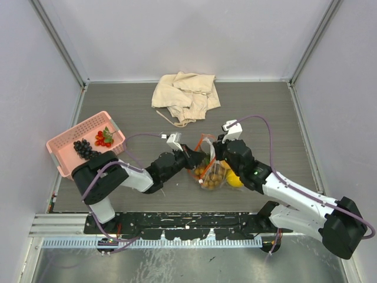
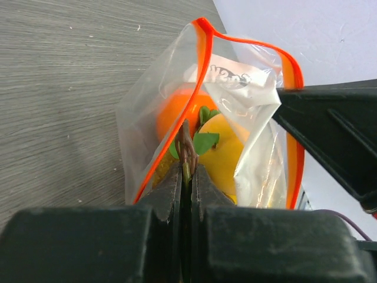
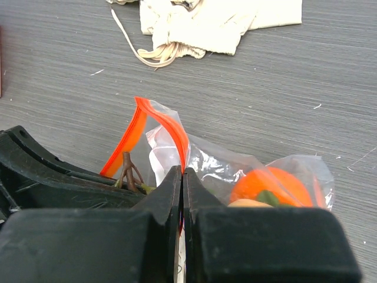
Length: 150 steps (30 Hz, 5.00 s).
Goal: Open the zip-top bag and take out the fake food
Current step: Pick up the fake fruit from the zipper food storage bag.
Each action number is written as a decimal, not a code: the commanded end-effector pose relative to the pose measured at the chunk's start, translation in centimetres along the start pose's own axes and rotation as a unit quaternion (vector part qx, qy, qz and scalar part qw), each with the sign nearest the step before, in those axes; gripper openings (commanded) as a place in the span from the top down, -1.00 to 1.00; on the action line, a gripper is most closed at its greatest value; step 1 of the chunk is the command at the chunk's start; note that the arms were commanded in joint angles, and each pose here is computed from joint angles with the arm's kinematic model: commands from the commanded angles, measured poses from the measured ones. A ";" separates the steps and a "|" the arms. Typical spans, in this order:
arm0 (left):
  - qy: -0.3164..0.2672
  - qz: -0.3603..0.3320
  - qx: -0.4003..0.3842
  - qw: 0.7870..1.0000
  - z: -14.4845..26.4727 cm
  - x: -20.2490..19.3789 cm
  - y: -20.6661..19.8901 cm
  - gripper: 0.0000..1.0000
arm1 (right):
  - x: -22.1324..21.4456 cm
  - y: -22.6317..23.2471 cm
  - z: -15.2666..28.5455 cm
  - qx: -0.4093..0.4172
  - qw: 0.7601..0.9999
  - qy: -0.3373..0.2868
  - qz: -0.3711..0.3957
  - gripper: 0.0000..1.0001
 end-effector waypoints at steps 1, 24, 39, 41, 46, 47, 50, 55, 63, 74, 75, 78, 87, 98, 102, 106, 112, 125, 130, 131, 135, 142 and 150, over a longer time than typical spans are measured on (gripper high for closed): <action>-0.024 -0.028 -0.028 0.999 0.7 1.1 -1.4 1.00 | 2.5 -0.4 0.4 -0.004 0.999 -0.047 -0.018 0.98; -0.077 -0.154 -0.078 0.982 3.2 5.0 -5.7 1.00 | -0.3 1.5 1.2 0.072 0.997 -0.029 -0.015 0.99; -0.124 -0.197 -0.083 0.969 5.0 7.2 -6.6 1.00 | -1.4 2.1 2.0 0.101 0.994 -0.032 -0.024 0.99; -0.132 -0.200 -0.085 0.967 5.3 7.5 -6.8 1.00 | -1.4 2.1 2.0 0.103 0.994 -0.032 -0.025 0.99; -0.150 -0.201 -0.087 0.964 6.0 8.3 -7.3 1.00 | -1.6 2.3 2.0 0.107 0.993 -0.029 -0.028 0.99; -0.153 -0.201 -0.086 0.964 6.1 8.5 -7.3 1.00 | -1.7 2.3 2.0 0.108 0.993 -0.028 -0.027 0.99; -0.160 -0.203 -0.086 0.962 6.4 8.8 -7.4 1.00 | -1.9 2.3 2.0 0.110 0.993 -0.025 -0.027 0.99; -0.179 -0.218 -0.099 0.954 7.4 9.6 -8.1 1.00 | -2.1 2.3 1.9 0.107 0.994 -0.023 -0.029 0.99; -0.199 -0.233 -0.132 0.943 8.6 10.0 -8.9 1.00 | -2.6 2.4 1.6 0.105 0.994 -0.013 -0.029 0.99; -0.248 -0.216 -0.157 0.931 8.8 11.6 -10.5 1.00 | -1.3 3.5 1.7 0.138 0.989 -0.027 -0.037 0.99; -0.251 -0.214 -0.162 0.930 8.8 11.8 -10.8 1.00 | -1.1 3.6 1.7 0.142 0.989 -0.029 -0.040 0.98; -0.246 -0.216 -0.166 0.930 8.1 11.5 -10.8 1.00 | -0.5 4.2 1.7 0.159 0.986 -0.034 -0.047 0.99; -0.210 -0.219 -0.193 0.933 7.3 10.2 -11.1 1.00 | 0.3 5.1 1.9 0.187 0.979 -0.049 -0.060 0.99; -0.242 -0.213 -0.223 0.920 8.0 12.8 -13.5 1.00 | -0.7 5.1 1.8 0.184 0.980 -0.038 -0.061 0.98; -0.250 -0.213 -0.217 0.919 8.0 13.3 -13.4 1.00 | 0.1 5.4 2.3 0.201 0.976 -0.055 -0.062 0.99; -0.256 -0.202 -0.196 0.925 7.7 13.4 -12.4 1.00 | 1.3 5.8 2.9 0.218 0.971 -0.076 -0.063 0.99; -0.261 -0.167 -0.202 0.929 7.5 13.8 -13.0 1.00 | 1.5 5.9 2.6 0.219 0.971 -0.073 -0.062 0.99; -0.313 -0.092 -0.201 0.924 9.7 16.2 -14.0 1.00 | 1.2 6.5 2.2 0.231 0.968 -0.067 -0.075 0.99; -0.313 -0.094 -0.184 0.927 8.9 16.0 -13.2 1.00 | 2.5 7.5 2.8 0.262 0.956 -0.084 -0.098 0.99; -0.304 -0.098 -0.173 0.932 8.1 15.5 -12.4 1.00 | 2.8 7.6 2.9 0.266 0.954 -0.089 -0.103 0.99; -0.299 -0.093 -0.164 0.935 7.4 15.2 -11.8 1.00 | 3.8 7.9 3.2 0.275 0.949 -0.102 -0.114 0.99; -0.302 -0.072 -0.185 0.932 7.0 15.7 -13.4 1.00 | 4.4 7.8 3.1 0.268 0.951 -0.106 -0.111 0.99; -0.313 -0.014 -0.200 0.929 7.5 16.5 -14.3 1.00 | 3.6 7.9 2.1 0.256 0.956 -0.093 -0.110 0.99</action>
Point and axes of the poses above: each gripper's point midway between its finger pads, its own z axis back along the fingers, its own y axis along the line the jaws close on, x = y × z, the point moved 3 cm from there along z, back along the fingers, and after that the axes turned 12 degrees about z, right-handed, at the moved point
